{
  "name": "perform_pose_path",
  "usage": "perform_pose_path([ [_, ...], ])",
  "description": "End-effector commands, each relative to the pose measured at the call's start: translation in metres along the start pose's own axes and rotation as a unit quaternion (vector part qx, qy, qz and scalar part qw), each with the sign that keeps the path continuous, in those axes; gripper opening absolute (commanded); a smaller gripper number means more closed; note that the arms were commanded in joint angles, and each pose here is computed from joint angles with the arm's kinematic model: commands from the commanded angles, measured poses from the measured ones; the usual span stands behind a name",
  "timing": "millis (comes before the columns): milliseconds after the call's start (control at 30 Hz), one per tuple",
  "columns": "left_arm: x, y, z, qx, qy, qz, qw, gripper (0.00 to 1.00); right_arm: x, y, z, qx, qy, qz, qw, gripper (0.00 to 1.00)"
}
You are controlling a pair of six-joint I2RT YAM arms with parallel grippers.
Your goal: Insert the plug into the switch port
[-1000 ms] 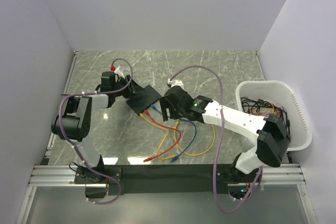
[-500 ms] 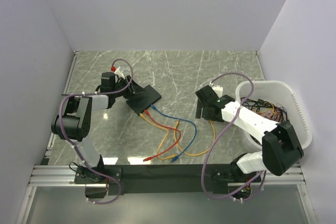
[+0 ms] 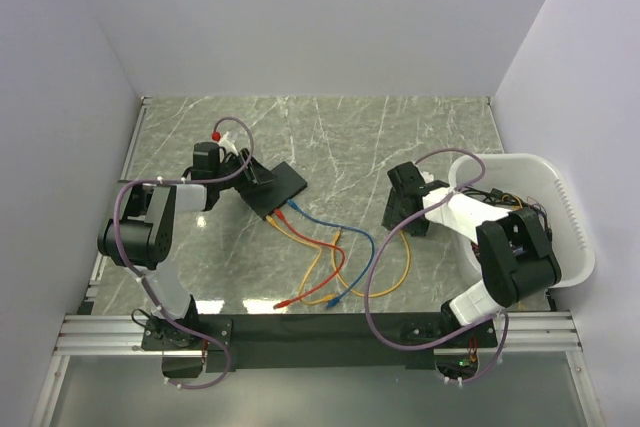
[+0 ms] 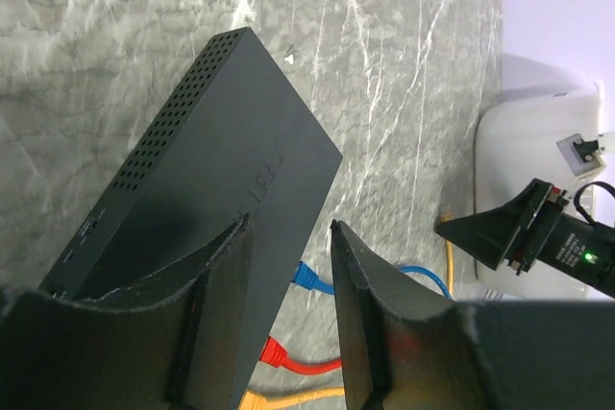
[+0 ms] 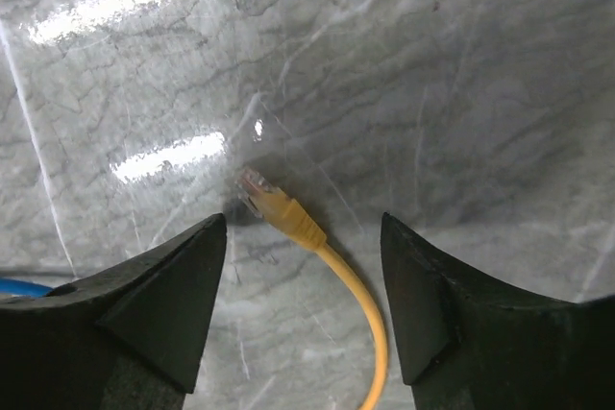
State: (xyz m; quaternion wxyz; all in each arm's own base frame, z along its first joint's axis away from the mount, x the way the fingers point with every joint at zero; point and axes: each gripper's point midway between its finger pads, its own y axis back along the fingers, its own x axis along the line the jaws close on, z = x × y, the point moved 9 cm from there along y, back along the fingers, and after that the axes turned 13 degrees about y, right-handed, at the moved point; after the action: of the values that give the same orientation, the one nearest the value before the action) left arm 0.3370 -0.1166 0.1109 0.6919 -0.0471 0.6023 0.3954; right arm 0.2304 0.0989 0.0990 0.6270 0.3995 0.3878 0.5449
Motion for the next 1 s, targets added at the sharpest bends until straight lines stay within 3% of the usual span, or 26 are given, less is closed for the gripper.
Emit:
perform_pose_path([
  [0,-0.013,0.004,0.003,-0.005,-0.021,-0.03,0.999,0.44,0.004,-0.008,0.0,0.001,-0.003,0.024,1.0,0.7],
  [133,-0.016,0.004,0.004,-0.006,-0.023,-0.032,0.999,0.43,0.005,-0.013,-0.007,0.01,-0.005,0.034,0.999,0.56],
  [267,-0.019,0.006,0.005,-0.009,-0.026,-0.034,0.999,0.43,0.004,-0.013,-0.01,0.011,-0.001,0.037,0.999,0.31],
  [333,-0.018,0.007,0.004,-0.009,-0.025,-0.032,0.999,0.43,0.004,-0.013,-0.01,0.012,0.005,0.041,0.999,0.24],
  [367,-0.019,0.007,0.004,-0.011,-0.025,-0.033,0.999,0.43,0.005,-0.013,-0.009,0.012,0.006,0.043,0.999,0.13],
  [467,-0.023,0.008,0.005,-0.015,-0.024,-0.04,0.999,0.43,0.007,-0.009,-0.003,-0.002,0.012,0.045,0.999,0.04],
  [633,-0.035,0.007,0.008,-0.017,-0.023,-0.05,0.998,0.42,0.019,0.032,0.027,-0.062,0.037,0.052,0.996,0.01],
  [767,-0.061,0.012,0.012,-0.03,-0.04,-0.076,0.996,0.42,0.041,0.089,0.064,-0.15,0.052,0.114,0.981,0.0],
  [967,-0.127,0.036,0.007,-0.054,-0.09,-0.139,0.985,0.41,0.089,0.154,0.075,-0.277,0.166,0.316,0.892,0.0],
])
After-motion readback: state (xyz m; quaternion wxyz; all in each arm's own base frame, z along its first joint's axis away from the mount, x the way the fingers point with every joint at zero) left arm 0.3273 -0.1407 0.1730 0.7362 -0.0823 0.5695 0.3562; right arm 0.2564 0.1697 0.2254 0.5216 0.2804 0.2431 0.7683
